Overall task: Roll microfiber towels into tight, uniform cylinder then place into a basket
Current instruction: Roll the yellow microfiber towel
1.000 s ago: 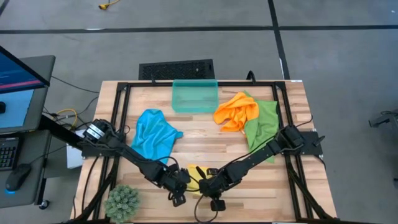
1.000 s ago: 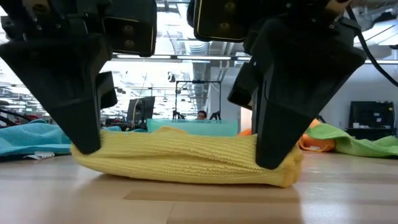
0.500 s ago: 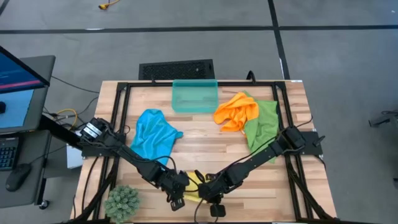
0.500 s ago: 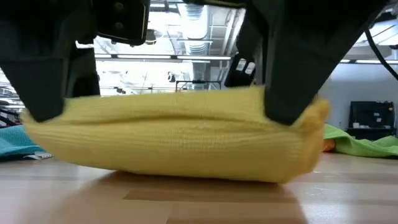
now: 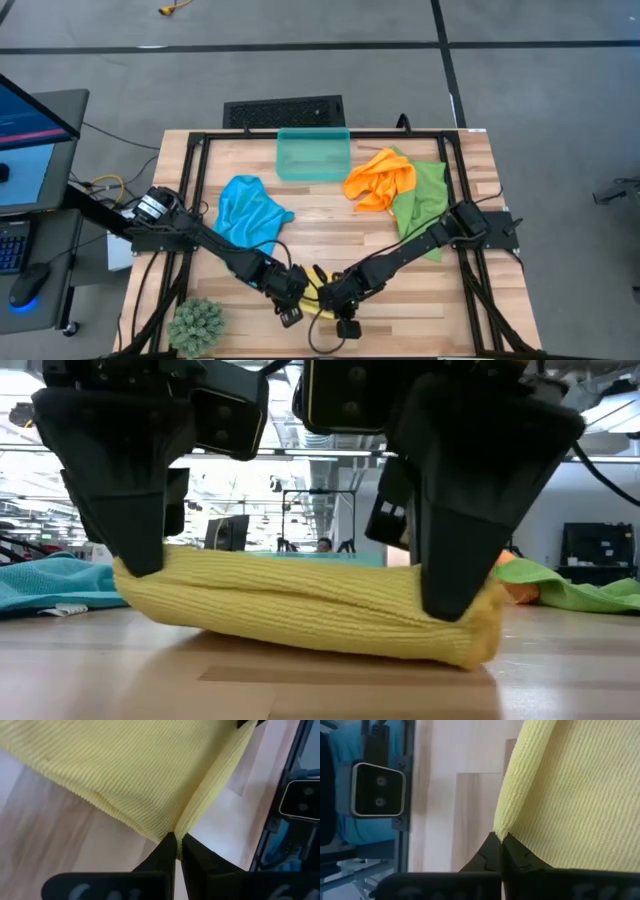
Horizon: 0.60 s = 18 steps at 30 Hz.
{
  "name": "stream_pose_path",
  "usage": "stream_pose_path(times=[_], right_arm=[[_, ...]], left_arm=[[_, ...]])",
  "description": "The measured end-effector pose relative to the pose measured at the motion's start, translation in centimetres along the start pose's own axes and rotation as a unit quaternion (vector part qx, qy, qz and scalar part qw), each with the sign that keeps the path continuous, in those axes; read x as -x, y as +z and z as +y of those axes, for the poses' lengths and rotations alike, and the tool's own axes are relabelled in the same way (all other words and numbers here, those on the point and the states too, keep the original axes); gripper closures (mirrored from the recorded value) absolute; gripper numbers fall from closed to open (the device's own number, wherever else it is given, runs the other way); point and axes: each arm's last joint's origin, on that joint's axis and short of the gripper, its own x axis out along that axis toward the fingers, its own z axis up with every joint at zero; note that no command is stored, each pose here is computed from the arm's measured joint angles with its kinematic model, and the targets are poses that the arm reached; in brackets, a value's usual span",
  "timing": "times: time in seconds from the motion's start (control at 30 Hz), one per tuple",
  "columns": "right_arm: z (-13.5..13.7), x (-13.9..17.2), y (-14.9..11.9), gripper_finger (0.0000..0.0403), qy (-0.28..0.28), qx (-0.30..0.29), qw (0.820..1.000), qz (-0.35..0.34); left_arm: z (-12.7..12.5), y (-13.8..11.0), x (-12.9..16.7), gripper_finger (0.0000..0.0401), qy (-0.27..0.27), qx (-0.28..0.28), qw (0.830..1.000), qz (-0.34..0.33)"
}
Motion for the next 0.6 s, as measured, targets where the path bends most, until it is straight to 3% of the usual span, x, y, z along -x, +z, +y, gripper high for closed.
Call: stream_pose_path(times=[0.2, 0.6], right_arm=[[-0.6, 0.2, 0.2, 0.0395, -0.005, -0.012, 1.000, -0.001], [-2.4, 0.7, 0.5, 0.0397, -0.061, -0.106, 0.992, -0.009]], left_arm=[[0.2, 0.1, 0.0, 0.0395, 0.011, 0.002, 1.000, -0.004], [0.5, 0.0, 0.0, 0.0392, 0.034, 0.003, 0.999, -0.014]])
